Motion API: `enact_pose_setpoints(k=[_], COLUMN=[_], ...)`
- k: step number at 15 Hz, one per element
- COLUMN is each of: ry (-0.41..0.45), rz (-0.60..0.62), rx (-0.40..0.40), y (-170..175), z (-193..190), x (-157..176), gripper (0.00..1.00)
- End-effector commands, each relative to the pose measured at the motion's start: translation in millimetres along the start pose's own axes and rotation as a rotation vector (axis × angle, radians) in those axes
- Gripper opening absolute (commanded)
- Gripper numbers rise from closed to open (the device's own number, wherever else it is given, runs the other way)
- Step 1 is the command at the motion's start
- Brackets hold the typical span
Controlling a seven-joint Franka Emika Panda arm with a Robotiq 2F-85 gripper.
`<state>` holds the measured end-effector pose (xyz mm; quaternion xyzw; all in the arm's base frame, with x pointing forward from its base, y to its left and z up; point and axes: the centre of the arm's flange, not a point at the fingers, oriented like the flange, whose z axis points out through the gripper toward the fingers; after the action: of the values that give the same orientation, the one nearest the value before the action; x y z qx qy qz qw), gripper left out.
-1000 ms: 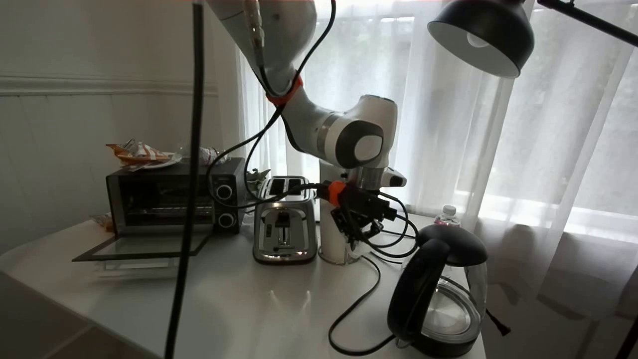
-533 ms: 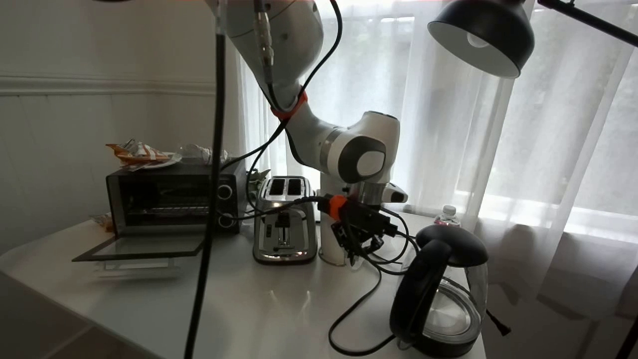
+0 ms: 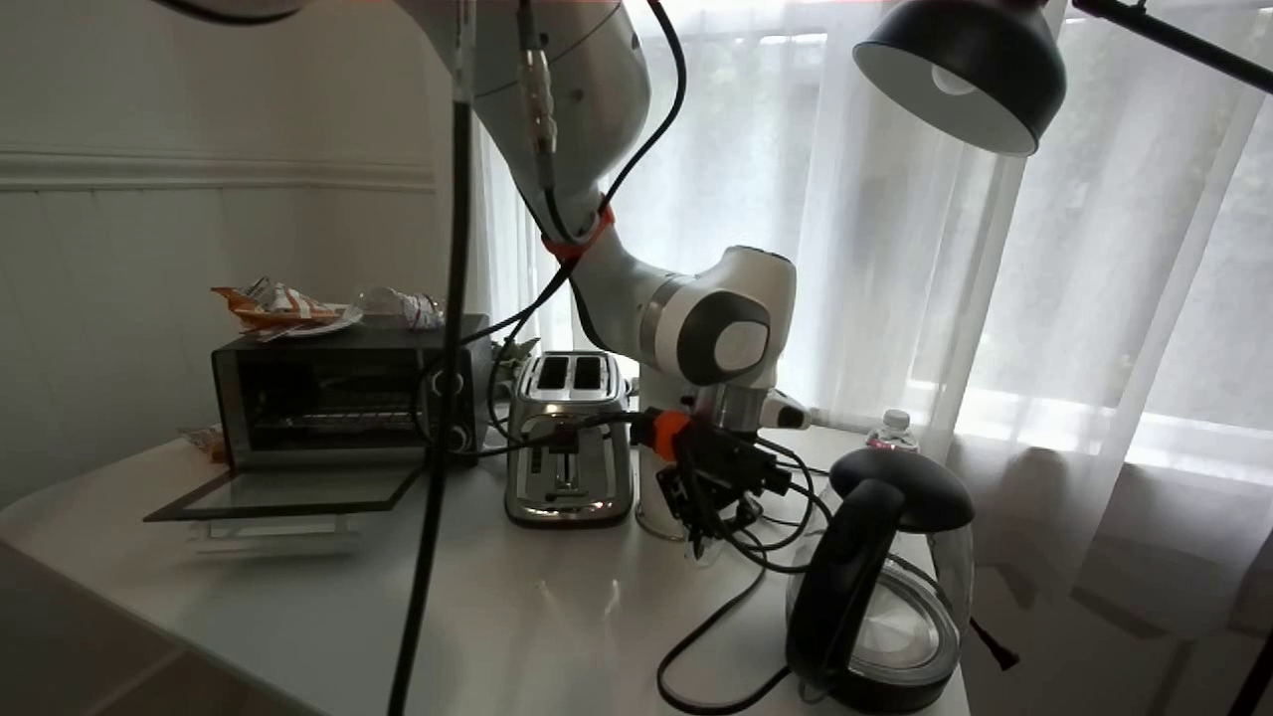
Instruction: Cut out the paper towel and put it on the cupboard
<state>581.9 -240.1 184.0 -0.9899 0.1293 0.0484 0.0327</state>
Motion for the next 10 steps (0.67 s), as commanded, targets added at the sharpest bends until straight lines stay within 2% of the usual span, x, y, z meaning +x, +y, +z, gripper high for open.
enact_pose_setpoints(k=[1, 5, 10], ry=[-0.054, -0.074, -0.007], rz=[-0.006, -0.026, -0.037], rx=[-0.023, -0.034, -0.025], y=[2.3, -1.4, -13.3], z=[11.2, 14.5, -24.0], x=[-10.2, -10.6, 6.0], gripper=[0.00, 0.00, 0.00])
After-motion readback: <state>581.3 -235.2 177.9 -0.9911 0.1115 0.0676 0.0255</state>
